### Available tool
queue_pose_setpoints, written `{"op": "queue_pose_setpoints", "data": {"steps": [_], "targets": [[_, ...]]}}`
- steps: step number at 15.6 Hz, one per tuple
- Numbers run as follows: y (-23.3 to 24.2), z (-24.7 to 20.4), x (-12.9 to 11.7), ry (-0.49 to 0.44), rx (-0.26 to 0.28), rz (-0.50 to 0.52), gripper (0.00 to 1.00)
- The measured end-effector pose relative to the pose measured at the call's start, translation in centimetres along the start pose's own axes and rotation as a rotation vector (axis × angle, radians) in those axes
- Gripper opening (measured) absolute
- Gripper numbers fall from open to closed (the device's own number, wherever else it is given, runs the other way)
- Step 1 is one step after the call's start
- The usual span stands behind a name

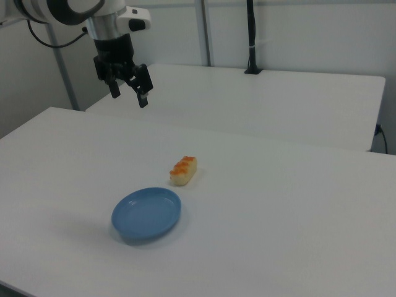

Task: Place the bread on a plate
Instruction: 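Move the open gripper over the orange-topped bread roll and lower it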

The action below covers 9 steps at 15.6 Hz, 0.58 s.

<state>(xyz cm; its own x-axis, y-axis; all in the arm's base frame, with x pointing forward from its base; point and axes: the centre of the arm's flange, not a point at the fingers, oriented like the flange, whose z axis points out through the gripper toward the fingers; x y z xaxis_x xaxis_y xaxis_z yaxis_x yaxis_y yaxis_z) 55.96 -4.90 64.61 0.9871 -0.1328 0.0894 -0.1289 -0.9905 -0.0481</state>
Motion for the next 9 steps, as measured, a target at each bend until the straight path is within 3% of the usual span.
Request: {"op": "queue_pose_setpoints", "data": {"steps": [4,9], "targets": [[0.0,2.4,1.6,0.01,-0.003,-0.007,1.0],[0.0,9.7,4.7,-0.04,-0.016,-0.004,1.0]]}}
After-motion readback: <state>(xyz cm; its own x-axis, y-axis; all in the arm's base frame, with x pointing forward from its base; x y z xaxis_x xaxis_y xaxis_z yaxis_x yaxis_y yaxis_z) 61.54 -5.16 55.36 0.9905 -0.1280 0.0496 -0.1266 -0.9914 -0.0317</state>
